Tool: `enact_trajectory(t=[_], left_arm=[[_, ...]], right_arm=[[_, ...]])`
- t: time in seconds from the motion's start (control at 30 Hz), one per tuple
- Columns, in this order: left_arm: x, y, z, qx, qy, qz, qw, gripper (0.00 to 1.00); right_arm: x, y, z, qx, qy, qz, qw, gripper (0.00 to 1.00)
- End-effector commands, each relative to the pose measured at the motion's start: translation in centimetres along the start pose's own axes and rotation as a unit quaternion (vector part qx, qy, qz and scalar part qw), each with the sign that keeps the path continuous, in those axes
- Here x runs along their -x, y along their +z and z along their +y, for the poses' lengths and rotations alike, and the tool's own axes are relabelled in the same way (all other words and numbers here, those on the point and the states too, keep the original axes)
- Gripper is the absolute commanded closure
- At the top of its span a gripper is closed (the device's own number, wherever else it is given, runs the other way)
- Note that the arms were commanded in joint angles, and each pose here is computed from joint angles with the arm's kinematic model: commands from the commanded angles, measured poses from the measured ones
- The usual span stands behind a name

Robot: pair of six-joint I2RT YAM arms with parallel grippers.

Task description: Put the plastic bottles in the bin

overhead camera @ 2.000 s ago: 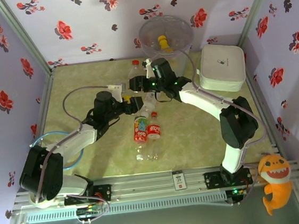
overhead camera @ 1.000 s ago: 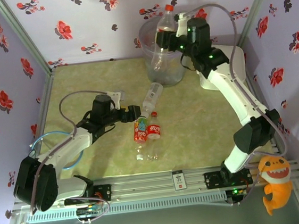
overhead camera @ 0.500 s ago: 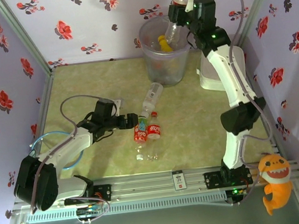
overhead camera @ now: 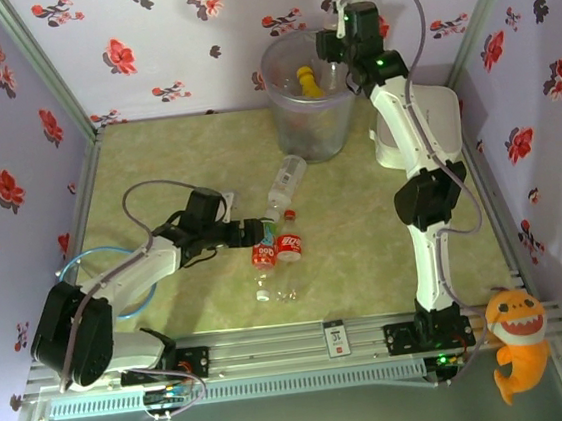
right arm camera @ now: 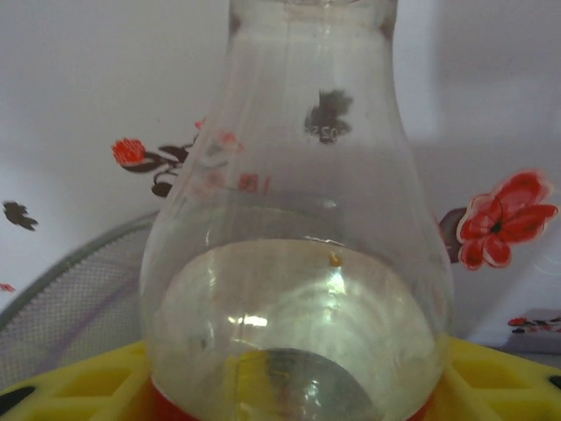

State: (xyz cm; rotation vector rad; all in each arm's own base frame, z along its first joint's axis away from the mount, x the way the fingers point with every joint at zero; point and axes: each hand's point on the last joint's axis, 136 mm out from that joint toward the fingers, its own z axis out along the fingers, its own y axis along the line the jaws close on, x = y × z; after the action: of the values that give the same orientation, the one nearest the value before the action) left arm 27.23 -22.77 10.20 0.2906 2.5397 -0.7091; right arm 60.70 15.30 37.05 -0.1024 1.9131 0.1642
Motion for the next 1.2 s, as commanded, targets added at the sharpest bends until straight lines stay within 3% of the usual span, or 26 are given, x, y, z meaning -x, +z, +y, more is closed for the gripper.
enact_trajectory(t=[0.0, 0.43, 0.6, 1.17], left_arm=[[0.6, -0.2, -0.6, 0.001, 0.004, -0.001, 1.0, 0.11], [0.3, 0.9, -0.4, -0.001, -0.004, 0.006, 1.0, 0.1], [0.1, 1.1, -0.3, -0.002, -0.007, 0.007, 1.0, 0.1], [-0.7, 2.4, 0.2, 0.01, -0.01, 0.029, 0.999, 0.11]], right_arm=[[-1.8, 1.2, -0.8, -0.019, -0.024, 0.019, 0.999, 0.38], [-6.9, 3.7, -1.1, -0.025, -0.035, 0.079, 0.996, 0.25], [-7.7, 4.1, -1.3, -0.027, -0.037, 0.09, 0.995, 0.15], [-1.9, -0.5, 0.8, 0.029, -0.001, 0.034, 0.999, 0.16]])
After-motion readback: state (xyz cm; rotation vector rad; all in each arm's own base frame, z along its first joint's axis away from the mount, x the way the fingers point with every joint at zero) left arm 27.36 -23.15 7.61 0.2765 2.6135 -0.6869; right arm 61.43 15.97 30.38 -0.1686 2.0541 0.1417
